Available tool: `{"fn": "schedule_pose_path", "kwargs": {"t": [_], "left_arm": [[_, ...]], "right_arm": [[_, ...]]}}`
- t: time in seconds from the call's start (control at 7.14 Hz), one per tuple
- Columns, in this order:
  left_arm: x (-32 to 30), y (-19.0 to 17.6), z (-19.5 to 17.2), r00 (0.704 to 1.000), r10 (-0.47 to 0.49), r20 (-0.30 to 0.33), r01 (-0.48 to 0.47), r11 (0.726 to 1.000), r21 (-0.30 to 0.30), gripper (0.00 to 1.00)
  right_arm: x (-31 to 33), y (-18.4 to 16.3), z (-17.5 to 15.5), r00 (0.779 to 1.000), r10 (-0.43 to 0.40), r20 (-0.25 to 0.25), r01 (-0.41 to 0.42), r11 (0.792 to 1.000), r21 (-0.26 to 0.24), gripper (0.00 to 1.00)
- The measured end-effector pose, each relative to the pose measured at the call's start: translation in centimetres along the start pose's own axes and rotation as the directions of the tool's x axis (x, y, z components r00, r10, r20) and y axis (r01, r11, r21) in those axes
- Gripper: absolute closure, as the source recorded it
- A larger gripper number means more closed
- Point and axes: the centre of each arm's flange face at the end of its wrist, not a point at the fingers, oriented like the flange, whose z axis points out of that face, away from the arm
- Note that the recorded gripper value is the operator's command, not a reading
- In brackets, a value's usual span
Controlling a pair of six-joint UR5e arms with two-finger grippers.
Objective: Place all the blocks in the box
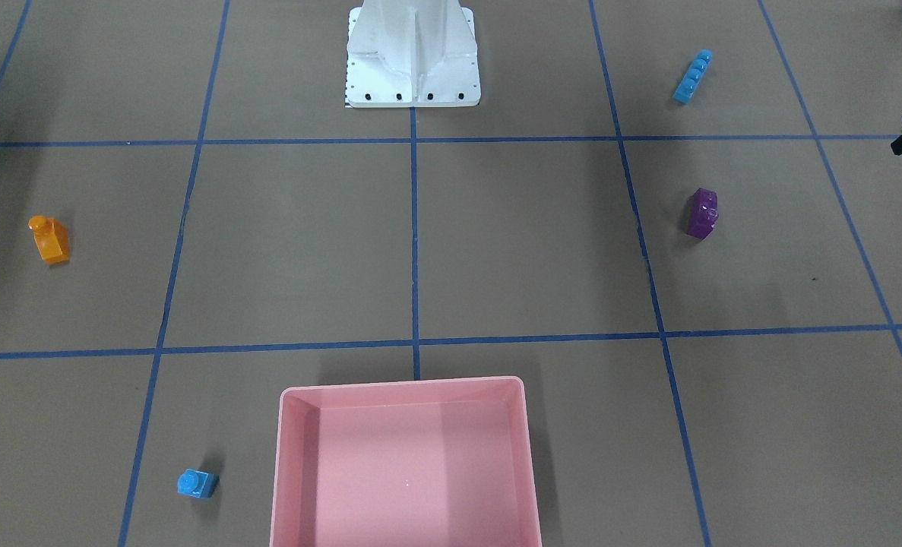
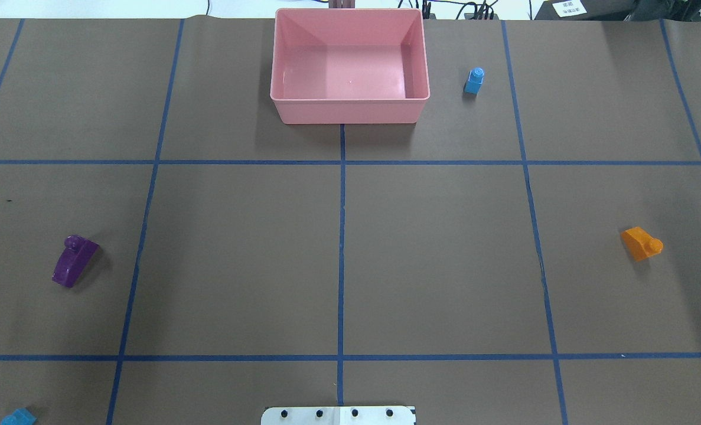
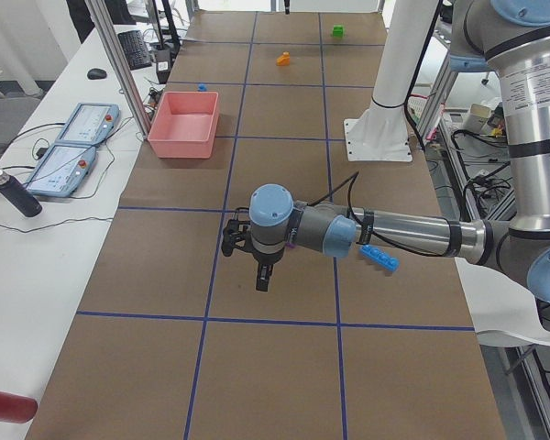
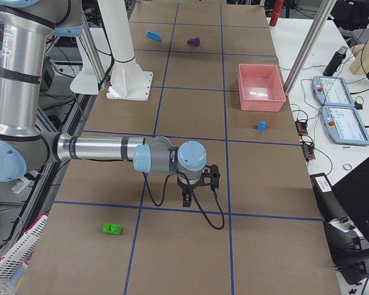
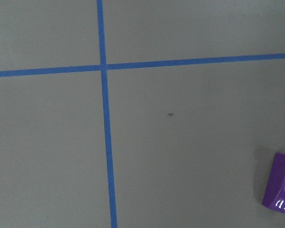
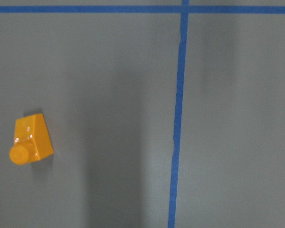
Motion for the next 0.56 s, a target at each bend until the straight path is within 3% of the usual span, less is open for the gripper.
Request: {"fn": "schedule_pose_path", "kwargs": {"t": [0.28, 0.56], "left_arm": [[1.5, -0.6, 0.5, 1.0, -0.001, -0.009, 0.001, 1.0, 0.001, 0.0], [2.2, -1.1, 0.5, 1.0, -0.006, -0.009, 0.006, 1.0, 0.003, 0.0]], "right_arm": [[2.3, 5.9, 3.7, 0.999, -0.004, -0.05, 0.0, 0.997, -0.076, 0.01], [5.2, 12.0, 6.8, 0.998, 0.005, -0.069, -0.014, 0.99, -0.141, 0.01]]}}
